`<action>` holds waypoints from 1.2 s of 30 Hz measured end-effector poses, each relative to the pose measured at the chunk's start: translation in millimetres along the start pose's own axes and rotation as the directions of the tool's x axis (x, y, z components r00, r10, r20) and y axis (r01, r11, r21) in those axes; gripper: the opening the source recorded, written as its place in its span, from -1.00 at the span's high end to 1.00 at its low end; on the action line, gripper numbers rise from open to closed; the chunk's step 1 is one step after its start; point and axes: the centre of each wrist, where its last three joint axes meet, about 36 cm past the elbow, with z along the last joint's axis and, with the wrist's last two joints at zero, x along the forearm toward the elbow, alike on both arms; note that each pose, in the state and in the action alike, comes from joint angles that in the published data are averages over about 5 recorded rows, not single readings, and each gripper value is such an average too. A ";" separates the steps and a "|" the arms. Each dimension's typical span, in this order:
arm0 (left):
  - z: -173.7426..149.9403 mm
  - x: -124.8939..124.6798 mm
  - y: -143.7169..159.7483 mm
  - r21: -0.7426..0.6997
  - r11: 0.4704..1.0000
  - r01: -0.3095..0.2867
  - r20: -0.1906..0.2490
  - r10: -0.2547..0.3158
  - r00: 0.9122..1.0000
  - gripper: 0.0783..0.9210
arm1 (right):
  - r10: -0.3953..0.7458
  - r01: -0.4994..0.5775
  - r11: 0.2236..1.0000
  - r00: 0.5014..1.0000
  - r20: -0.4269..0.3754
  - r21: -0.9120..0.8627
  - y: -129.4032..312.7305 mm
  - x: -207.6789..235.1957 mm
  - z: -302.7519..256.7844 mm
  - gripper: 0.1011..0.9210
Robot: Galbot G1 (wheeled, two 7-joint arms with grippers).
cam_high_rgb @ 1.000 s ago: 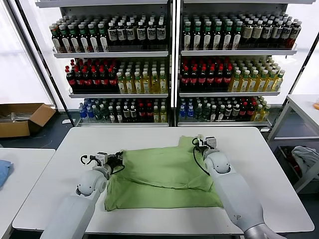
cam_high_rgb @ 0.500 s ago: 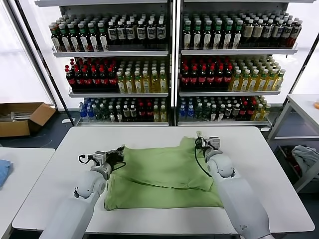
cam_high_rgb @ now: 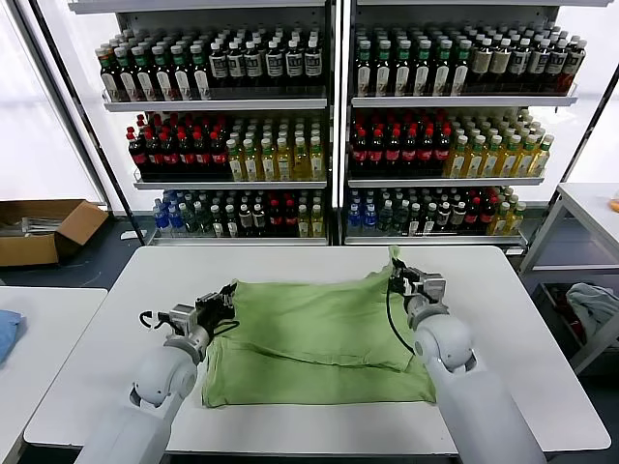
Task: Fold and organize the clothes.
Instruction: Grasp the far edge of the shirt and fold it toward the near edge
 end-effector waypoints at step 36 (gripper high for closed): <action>72.5 68.9 -26.7 -0.037 0.999 0.000 -0.106 -0.004 0.994 0.99 | 0.114 -0.109 0.993 0.980 -0.160 0.038 5.8 110.3 84.2 0.99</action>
